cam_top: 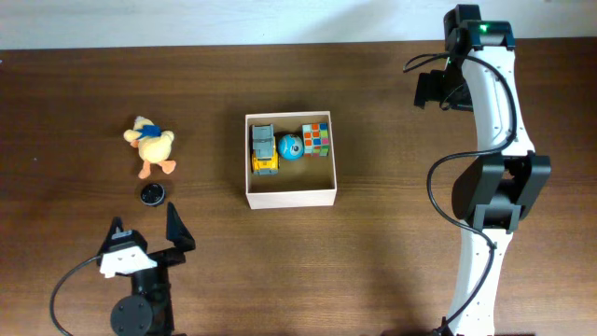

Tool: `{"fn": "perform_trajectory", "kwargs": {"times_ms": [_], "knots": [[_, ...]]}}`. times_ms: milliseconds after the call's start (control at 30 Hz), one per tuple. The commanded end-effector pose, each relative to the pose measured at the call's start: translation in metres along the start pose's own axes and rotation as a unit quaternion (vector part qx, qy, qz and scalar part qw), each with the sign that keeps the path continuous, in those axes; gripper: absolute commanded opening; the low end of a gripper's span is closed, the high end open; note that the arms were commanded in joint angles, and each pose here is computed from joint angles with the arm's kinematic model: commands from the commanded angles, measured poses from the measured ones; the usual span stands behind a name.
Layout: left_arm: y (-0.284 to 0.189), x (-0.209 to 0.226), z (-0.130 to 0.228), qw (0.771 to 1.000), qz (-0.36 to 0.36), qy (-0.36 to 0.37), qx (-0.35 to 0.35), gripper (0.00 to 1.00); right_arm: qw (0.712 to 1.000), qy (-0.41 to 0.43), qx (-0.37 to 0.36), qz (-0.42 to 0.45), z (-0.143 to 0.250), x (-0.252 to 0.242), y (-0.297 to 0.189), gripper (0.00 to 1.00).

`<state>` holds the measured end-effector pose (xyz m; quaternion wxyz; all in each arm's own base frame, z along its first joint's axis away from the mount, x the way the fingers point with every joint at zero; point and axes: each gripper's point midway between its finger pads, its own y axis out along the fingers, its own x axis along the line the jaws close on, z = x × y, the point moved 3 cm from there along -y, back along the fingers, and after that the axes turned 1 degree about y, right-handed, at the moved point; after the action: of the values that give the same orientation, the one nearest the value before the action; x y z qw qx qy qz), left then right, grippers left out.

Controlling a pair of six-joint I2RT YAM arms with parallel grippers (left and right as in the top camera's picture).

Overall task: Pack container
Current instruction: 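Move the left gripper up toward the duck and puck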

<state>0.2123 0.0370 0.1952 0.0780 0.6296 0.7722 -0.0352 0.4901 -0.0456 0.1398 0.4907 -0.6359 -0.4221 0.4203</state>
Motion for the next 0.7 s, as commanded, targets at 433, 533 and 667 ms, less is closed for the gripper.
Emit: {"fn": "perform_trajectory", "kwargs": {"times_ms": [433, 533, 667], "knots": [[0.102, -0.04, -0.091, 0.983, 0.033, 0.038, 0.175, 0.99, 1.0, 0.011, 0.0, 0.003, -0.001, -0.004, 0.002, 0.99], [0.137, -0.043, -0.088, 0.961, 0.019, 0.041, 0.272, 0.99, 1.0, 0.011, 0.0, 0.003, -0.001, -0.004, 0.002, 0.99], [0.168, -0.042, -0.076, 0.927, 0.002, 0.043, 0.372, 0.99, 1.0, 0.011, 0.0, 0.003, -0.001, -0.004, 0.002, 0.99]]}}
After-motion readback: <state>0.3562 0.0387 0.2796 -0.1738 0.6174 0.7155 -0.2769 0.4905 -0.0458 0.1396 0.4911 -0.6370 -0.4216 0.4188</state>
